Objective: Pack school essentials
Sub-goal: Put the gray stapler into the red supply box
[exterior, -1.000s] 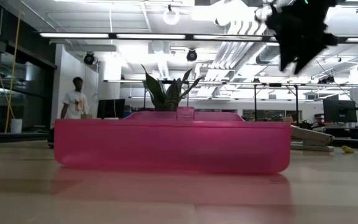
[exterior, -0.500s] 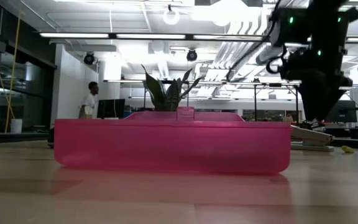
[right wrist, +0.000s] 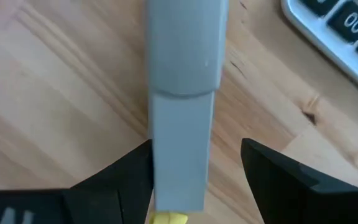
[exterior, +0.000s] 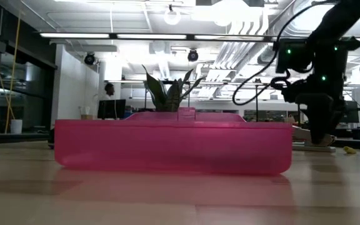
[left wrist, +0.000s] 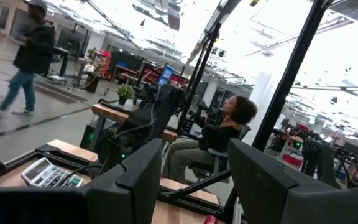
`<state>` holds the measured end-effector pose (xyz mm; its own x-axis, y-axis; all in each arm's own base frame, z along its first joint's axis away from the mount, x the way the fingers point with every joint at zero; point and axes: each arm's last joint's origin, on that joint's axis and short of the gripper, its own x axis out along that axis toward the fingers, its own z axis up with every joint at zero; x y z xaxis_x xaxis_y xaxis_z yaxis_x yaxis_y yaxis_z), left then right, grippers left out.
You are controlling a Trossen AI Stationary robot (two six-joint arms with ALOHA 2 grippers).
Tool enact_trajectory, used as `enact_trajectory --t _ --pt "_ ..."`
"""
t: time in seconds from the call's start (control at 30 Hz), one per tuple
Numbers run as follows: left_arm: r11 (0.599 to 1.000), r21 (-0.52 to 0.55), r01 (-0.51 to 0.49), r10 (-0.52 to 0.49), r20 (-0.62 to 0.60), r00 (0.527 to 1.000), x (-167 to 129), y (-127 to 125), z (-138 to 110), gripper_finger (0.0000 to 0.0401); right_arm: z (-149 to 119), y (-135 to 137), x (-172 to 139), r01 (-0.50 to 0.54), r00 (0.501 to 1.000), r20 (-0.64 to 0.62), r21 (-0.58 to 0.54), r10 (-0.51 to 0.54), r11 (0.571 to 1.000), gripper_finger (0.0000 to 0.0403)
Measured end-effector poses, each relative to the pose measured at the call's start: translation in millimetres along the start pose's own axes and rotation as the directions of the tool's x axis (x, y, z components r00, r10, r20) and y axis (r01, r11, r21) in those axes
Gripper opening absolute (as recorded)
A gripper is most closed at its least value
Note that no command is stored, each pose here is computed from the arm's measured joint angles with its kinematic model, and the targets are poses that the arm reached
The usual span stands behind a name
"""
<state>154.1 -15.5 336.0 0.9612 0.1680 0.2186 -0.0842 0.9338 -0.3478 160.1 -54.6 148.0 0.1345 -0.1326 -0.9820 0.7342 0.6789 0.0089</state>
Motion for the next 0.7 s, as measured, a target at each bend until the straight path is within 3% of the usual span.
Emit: enact_trajectory --t 0.23,0.5,0.7 --pt "1.000 0.003 -0.001 0.001 0.000 1.000 0.0 0.0 0.0 0.0172 7.1 3.2 -2.5 -0.052 0.998 0.044 0.005 0.052 0.999 0.0207" --pt "1.000 0.004 -0.001 0.001 -0.001 1.000 0.0 0.0 -0.1 0.0172 8.6 4.1 -3.6 -0.068 0.997 0.053 0.098 0.063 0.993 0.0072" --pt "0.999 0.034 -0.001 0.001 -0.001 1.000 0.0 0.0 -0.1 0.0172 10.4 4.8 -22.1 -0.109 0.992 0.081 0.127 0.100 0.986 0.0067"
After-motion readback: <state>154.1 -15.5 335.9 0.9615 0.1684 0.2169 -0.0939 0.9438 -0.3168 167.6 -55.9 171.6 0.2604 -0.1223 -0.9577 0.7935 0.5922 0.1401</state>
